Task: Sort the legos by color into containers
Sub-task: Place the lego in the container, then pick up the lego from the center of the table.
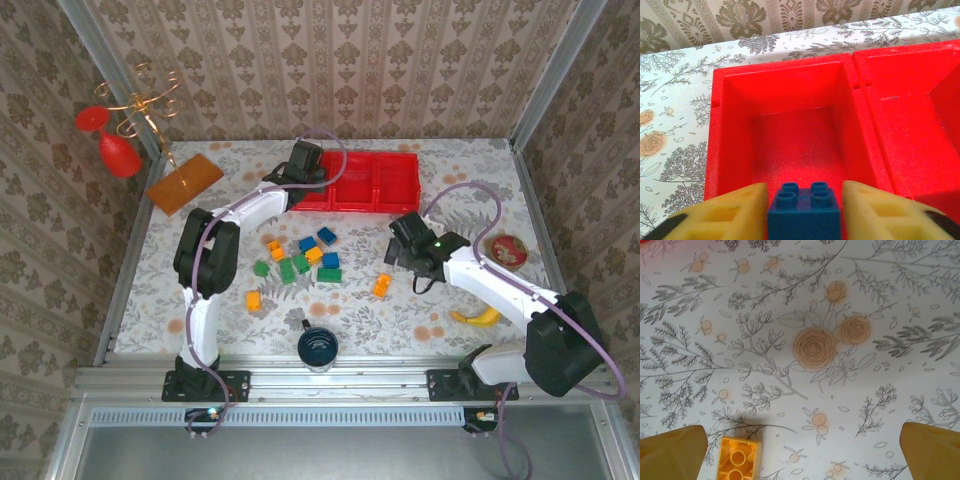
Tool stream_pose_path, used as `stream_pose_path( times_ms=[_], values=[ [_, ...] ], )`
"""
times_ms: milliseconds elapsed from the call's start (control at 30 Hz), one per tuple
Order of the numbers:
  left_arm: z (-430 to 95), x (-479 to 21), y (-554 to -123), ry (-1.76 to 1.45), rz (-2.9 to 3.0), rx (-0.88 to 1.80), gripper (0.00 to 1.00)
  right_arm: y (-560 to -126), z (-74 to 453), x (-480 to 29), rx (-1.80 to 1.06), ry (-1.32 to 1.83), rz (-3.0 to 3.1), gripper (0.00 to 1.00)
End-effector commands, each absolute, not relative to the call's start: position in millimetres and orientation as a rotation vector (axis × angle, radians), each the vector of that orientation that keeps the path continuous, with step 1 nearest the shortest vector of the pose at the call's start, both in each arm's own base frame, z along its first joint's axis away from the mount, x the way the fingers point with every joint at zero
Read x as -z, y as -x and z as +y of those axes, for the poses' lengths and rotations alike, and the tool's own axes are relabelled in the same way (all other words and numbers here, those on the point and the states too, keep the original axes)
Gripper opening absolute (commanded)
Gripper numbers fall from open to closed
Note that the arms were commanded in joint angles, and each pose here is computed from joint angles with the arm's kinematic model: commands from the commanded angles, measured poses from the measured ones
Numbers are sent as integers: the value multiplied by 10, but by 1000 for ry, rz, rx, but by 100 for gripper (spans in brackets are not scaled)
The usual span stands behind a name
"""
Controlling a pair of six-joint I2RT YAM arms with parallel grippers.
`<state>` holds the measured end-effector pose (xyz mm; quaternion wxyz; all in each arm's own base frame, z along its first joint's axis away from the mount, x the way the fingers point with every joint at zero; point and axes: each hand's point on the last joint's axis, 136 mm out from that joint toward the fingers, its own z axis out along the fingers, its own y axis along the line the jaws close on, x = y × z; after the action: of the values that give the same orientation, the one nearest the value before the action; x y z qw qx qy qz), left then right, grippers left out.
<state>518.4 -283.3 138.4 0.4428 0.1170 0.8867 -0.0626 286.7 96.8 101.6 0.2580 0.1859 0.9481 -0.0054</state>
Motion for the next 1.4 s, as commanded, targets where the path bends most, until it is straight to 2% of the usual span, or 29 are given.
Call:
stream_pose_path(
  times_ms=[0,200,500,600,667,967,1367],
  values=[
    [-2852,-1448,-5257,-284,2179,135,47,-2711,994,-907,15,-535,2619,100],
    [-2849,-1540,-5221,-274,2169,153,55,-2655,1113,-857,-13,-529,2637,98],
    [-2787,-1861,-5006,-236,2134,215,69,-2544,1316,-729,-85,-524,2688,89],
    [-2725,-1966,-4877,-213,2118,248,83,-2497,1383,-675,-83,-510,2707,87],
    [-2657,-2028,-4781,-194,2107,259,99,-2473,1433,-644,-94,-506,2717,85],
    [-2176,-2181,-4363,-88,2057,199,100,-2465,1648,-474,-139,-484,2765,80],
    [-1522,-1897,-3996,79,2091,172,100,-2522,1752,-341,-108,-485,2810,80]
  ],
)
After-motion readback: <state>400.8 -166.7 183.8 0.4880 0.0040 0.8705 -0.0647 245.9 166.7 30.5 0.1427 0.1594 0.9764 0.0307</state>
